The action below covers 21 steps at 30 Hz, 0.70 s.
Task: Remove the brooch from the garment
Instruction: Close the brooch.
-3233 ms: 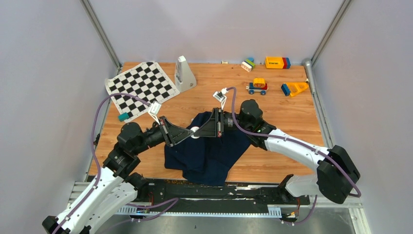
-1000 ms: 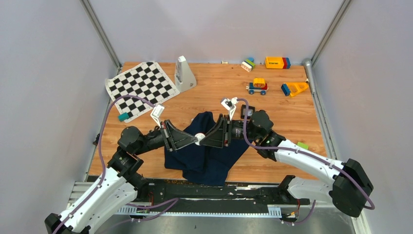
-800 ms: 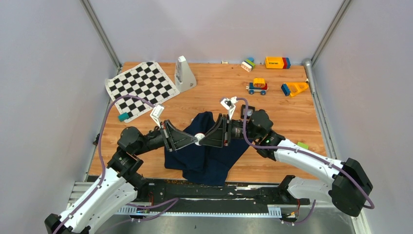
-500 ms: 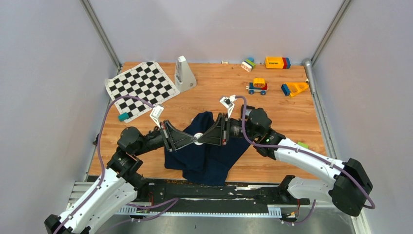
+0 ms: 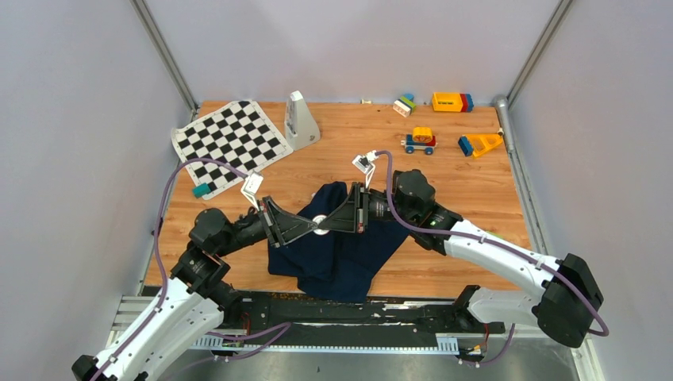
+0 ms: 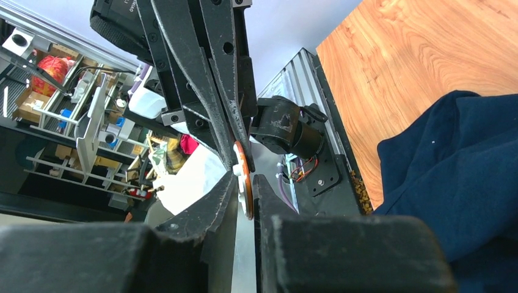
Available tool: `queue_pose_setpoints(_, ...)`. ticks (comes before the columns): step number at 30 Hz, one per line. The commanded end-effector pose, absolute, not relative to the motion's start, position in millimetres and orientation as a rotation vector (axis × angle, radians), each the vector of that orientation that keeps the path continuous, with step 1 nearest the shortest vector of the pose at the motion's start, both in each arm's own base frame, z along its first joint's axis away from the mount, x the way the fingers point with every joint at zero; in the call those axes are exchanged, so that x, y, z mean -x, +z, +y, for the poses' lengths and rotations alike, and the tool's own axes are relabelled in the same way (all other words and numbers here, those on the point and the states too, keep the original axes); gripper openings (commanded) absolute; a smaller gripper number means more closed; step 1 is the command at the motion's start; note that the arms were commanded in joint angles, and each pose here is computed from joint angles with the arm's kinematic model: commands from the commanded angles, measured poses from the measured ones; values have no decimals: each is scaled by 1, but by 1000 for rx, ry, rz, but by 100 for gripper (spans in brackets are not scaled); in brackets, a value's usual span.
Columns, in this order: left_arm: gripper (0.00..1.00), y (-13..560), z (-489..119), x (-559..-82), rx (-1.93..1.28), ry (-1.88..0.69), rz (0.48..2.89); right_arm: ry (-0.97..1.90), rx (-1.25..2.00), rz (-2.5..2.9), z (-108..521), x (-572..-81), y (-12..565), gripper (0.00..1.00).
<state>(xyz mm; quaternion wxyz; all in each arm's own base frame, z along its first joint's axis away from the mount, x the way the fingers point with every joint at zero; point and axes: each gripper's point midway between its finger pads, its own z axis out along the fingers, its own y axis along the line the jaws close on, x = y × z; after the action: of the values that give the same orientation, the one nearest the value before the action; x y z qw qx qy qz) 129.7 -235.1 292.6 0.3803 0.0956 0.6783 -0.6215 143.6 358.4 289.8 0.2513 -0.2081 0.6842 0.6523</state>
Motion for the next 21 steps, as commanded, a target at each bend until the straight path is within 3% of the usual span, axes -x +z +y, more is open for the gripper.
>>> queue_pose_setpoints(1,0,328,-231,-110,-368,-1612,1580,1637,408,1958,360,-173,276,6)
queue_pose_setpoints(21,0,338,-218,-111,-342,-1522,1532,1420,356,2075,355,-190,250,14)
